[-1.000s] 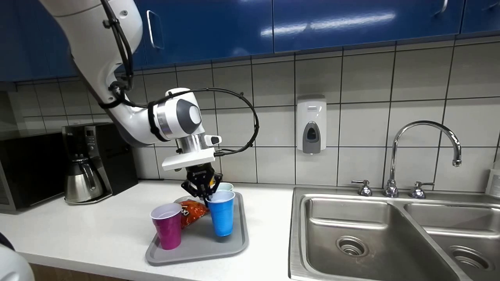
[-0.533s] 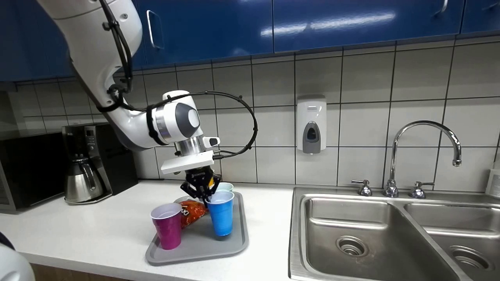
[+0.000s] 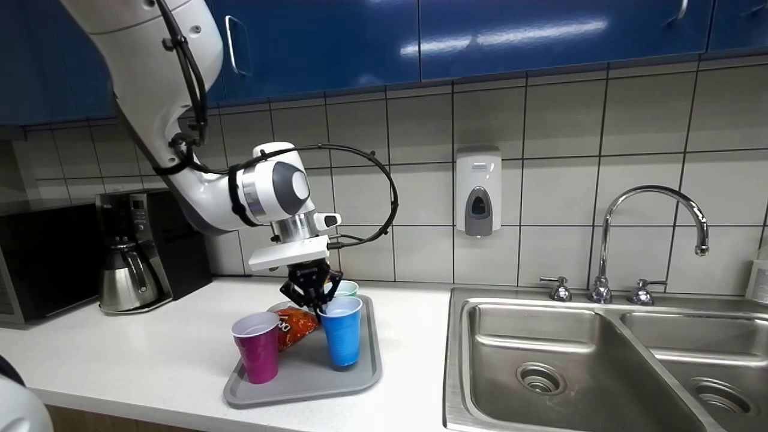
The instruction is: Put the purple, blue and green cups onto the tray
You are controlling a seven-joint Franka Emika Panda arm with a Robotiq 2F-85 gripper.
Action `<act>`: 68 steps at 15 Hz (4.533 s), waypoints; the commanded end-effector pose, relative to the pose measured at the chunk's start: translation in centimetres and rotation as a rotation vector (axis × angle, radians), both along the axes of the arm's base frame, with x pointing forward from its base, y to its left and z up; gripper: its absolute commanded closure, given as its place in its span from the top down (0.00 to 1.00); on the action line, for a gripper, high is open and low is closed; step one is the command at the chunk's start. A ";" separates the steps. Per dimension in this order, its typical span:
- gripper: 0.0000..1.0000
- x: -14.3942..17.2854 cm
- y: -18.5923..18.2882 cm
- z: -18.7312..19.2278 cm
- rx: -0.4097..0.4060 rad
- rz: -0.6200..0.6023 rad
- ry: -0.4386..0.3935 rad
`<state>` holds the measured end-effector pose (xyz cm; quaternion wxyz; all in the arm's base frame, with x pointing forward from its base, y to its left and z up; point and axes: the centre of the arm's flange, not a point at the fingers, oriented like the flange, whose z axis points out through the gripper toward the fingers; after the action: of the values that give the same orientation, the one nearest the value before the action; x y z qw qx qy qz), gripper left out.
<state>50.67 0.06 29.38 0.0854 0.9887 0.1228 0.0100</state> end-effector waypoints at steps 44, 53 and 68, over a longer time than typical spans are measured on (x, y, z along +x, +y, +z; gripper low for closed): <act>1.00 8.7 3.4 5.9 0.038 -0.156 -0.182; 1.00 14.3 6.9 2.9 0.053 -0.207 -0.178; 1.00 23.9 10.2 0.7 0.114 -0.276 -0.198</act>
<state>71.34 9.77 29.80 0.0458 0.9933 -0.0028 0.1059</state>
